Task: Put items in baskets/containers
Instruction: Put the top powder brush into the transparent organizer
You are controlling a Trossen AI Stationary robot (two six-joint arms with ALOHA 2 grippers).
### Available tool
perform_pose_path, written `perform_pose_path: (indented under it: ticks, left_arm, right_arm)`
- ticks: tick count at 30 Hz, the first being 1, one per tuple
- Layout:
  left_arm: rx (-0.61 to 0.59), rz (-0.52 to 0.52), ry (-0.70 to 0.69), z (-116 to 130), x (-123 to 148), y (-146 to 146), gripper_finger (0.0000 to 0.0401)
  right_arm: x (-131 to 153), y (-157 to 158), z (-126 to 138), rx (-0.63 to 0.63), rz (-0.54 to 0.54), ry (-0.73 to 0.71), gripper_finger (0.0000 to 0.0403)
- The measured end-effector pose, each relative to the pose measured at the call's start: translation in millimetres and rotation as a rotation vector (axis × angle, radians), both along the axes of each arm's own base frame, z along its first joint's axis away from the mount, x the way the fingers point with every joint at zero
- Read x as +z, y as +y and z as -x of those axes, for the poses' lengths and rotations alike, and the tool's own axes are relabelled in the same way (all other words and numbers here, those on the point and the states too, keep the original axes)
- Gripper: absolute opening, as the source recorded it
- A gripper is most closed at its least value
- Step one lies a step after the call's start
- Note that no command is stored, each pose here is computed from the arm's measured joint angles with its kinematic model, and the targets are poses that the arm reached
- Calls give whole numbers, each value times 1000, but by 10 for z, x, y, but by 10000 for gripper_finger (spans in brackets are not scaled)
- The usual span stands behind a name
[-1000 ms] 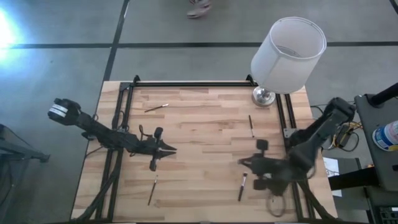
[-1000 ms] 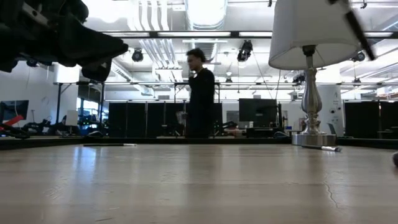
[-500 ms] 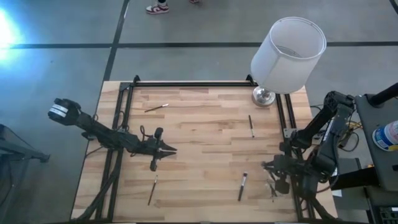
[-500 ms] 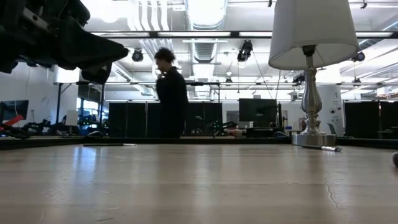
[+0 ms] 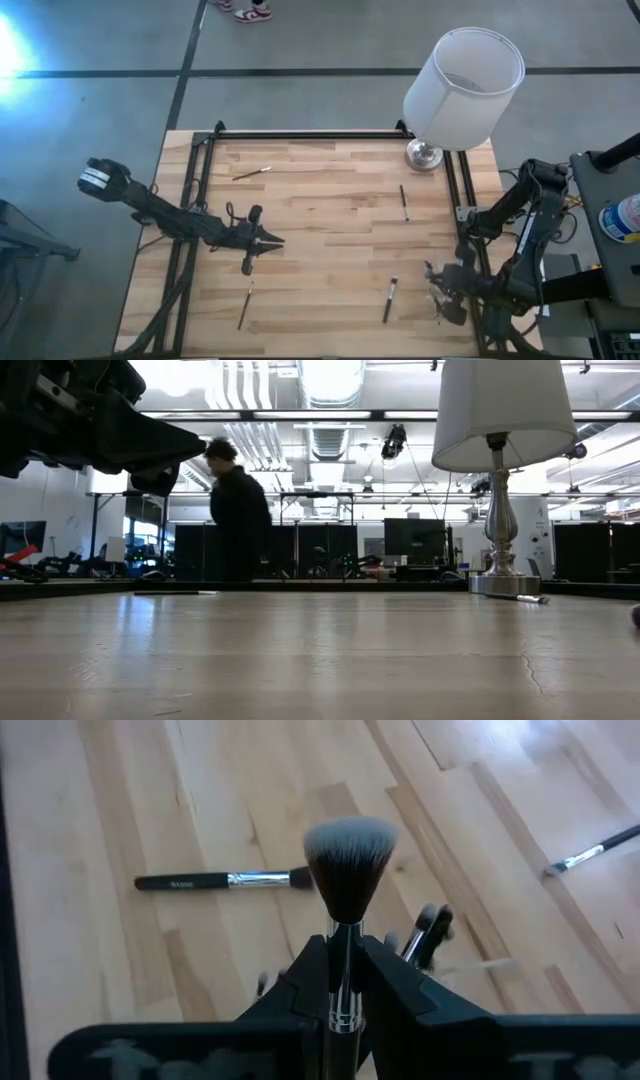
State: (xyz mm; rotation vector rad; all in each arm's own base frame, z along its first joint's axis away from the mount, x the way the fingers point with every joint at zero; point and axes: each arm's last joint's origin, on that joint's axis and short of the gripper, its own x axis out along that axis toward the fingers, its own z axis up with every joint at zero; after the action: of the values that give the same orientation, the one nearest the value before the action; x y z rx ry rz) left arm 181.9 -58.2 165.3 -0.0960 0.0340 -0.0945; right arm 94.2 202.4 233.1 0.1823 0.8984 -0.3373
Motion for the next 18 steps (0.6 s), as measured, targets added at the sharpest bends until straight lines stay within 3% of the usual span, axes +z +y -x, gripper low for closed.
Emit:
perform_pose_path:
  ticks: [10,18]
  left_arm:
    - [0,12,1,-1,1,0,48]
    - [0,15,2,-1,0,0,48]
  right_arm:
    - [-163,87,-13,-48,38,25,84]
    - [-120,48,15,-94,-4,81,127]
